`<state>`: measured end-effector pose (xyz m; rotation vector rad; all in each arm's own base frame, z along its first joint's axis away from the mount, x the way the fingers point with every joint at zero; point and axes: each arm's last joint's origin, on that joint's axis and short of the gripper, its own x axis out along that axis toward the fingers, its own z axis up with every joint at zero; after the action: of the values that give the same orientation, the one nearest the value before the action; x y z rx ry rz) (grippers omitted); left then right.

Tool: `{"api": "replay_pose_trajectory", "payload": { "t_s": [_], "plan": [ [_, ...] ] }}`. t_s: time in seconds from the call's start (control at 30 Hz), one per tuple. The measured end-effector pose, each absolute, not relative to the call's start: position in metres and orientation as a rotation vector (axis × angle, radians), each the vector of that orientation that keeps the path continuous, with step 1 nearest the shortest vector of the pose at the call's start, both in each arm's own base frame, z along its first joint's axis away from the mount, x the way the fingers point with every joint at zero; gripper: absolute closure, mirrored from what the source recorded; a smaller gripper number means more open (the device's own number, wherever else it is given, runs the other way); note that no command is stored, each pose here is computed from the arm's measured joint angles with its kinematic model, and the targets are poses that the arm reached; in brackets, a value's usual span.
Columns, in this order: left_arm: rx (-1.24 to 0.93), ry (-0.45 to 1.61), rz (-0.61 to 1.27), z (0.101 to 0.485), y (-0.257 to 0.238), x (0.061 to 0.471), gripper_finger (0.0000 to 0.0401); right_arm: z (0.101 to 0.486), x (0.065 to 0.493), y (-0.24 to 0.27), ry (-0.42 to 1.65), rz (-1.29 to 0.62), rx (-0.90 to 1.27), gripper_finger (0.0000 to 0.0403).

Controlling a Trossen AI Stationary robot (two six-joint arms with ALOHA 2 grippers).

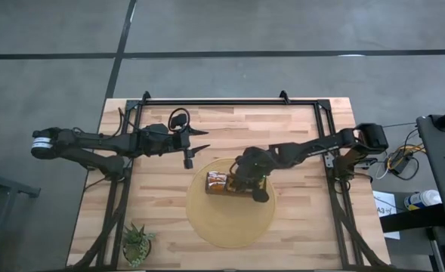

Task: Pick & Place Tea
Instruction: Adjust the brown tea bags, then return to Home Position

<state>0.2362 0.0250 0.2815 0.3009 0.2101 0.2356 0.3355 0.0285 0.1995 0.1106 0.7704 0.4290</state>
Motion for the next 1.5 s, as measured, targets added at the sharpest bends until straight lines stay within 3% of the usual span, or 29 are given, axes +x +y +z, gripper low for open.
{"api": "replay_pose_trajectory", "payload": {
  "t_s": [0.3, 0.7, 1.1, 1.5],
  "plan": [
    [0.301, 0.214, 0.235, 0.281, 0.025, 0.236, 0.0206, 0.181, 0.339, 0.023, 0.844, 0.402, 0.140, 0.0394],
    [0.300, 0.225, 0.233, 0.280, 0.025, 0.236, 0.0206, 0.211, 0.335, 0.009, 0.748, 0.321, 0.072, 0.0394],
    [0.300, 0.224, 0.234, 0.280, 0.025, 0.236, 0.0206, 0.181, 0.342, 0.003, 0.864, 0.282, 0.086, 0.0394],
    [0.297, 0.252, 0.230, 0.280, 0.025, 0.231, 0.0206, 0.239, 0.322, -0.001, 0.673, 0.282, 0.017, 0.0394]
  ]
}}
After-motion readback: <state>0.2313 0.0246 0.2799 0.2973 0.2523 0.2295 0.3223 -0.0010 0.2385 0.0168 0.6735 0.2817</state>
